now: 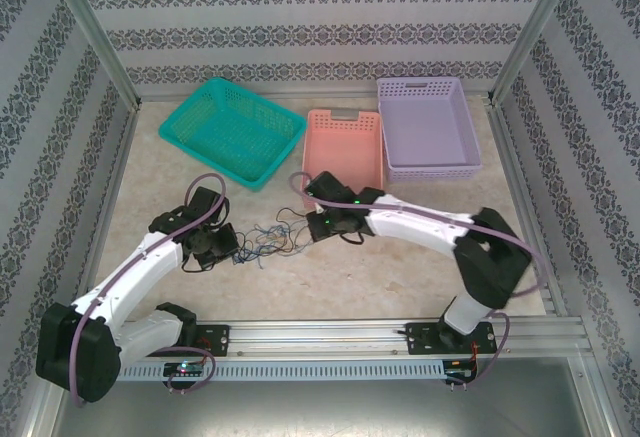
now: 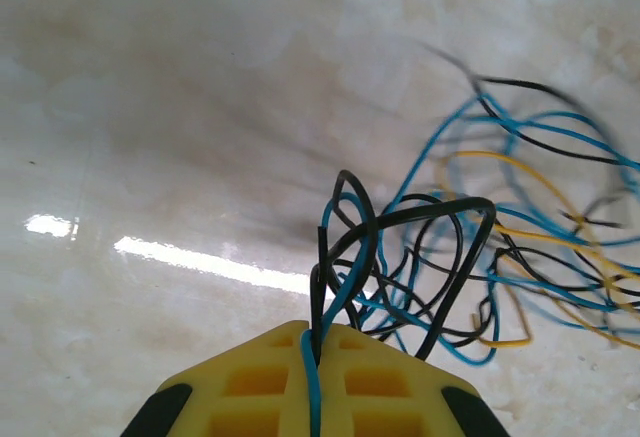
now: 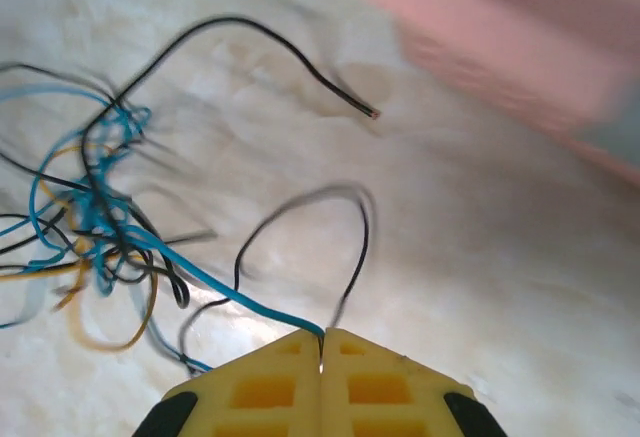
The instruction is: Untangle the cables
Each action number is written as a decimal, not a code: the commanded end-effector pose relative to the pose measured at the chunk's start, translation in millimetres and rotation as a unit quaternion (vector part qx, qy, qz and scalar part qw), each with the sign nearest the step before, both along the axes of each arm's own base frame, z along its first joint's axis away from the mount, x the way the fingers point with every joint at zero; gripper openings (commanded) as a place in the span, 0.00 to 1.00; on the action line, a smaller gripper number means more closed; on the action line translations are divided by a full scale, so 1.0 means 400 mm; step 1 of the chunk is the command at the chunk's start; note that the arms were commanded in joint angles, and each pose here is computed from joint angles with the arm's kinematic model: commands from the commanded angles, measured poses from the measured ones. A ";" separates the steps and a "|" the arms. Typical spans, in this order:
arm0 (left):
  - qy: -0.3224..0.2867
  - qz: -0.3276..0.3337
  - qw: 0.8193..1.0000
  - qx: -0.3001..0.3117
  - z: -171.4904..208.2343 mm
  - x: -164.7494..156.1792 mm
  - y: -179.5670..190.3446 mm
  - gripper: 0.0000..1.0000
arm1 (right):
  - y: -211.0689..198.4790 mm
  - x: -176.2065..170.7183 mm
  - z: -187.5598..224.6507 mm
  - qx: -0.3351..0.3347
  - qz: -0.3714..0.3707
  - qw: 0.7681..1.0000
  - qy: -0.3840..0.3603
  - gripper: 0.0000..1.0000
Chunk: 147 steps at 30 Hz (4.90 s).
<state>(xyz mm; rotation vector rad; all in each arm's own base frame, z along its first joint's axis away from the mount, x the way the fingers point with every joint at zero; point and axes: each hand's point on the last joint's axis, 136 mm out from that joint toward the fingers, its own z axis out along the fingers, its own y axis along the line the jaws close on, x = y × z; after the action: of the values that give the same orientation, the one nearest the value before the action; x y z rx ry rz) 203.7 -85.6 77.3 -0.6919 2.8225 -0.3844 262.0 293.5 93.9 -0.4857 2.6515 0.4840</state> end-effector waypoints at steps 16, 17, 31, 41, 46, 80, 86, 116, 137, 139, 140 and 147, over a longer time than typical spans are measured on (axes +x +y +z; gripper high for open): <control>0.009 0.024 0.996 0.088 0.021 0.038 0.074 0.00 | -0.490 -0.002 0.143 0.019 -0.309 0.951 -0.022 0.00; 0.008 0.024 0.996 0.085 0.020 0.041 0.072 0.00 | -0.503 -0.002 0.150 0.022 -0.319 0.947 -0.024 0.00; 0.021 0.025 0.992 0.122 0.015 0.062 0.099 0.00 | -0.717 -0.029 0.318 -0.008 -0.459 0.882 -0.103 0.00; 0.023 0.023 0.993 0.113 0.001 0.090 0.085 0.00 | -0.778 -0.010 0.443 -0.001 -0.492 0.856 -0.156 0.00; 0.028 0.020 0.992 0.125 0.003 0.102 0.090 0.00 | -0.852 -0.037 0.499 -0.030 -0.532 0.826 -0.184 0.00; -0.122 0.022 0.991 -0.042 0.326 0.233 -0.035 0.73 | -0.526 0.034 0.685 0.198 -0.238 0.921 -0.235 0.00; -0.216 -0.028 0.963 -0.158 0.500 0.298 -0.141 0.66 | -0.509 0.054 0.686 0.199 -0.231 0.925 -0.225 0.00; -0.122 0.059 0.920 -0.367 0.479 0.333 -0.496 0.80 | -0.396 0.126 0.731 0.313 -0.245 0.896 -0.199 0.00; -0.108 0.113 0.921 -0.358 0.361 0.374 -0.485 0.00 | -0.378 0.123 0.735 0.336 -0.259 0.883 -0.200 0.00; -0.095 0.109 0.924 -0.353 0.344 0.345 -0.482 0.00 | -0.394 0.138 0.750 0.338 -0.272 0.876 -0.212 0.00; -0.090 0.106 0.925 -0.353 0.337 0.333 -0.485 0.00 | -0.399 0.148 0.758 0.340 -0.278 0.872 -0.217 0.00; -0.062 0.089 0.922 -0.373 0.313 0.265 -0.535 0.00 | -0.421 0.224 0.789 0.334 -0.309 0.857 -0.243 0.00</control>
<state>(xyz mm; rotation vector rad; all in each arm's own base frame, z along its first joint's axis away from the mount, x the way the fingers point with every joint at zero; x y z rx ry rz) 319.0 -284.7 186.6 -1.0187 2.4343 -1.3414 336.6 135.4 387.0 0.3678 1.9144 0.9032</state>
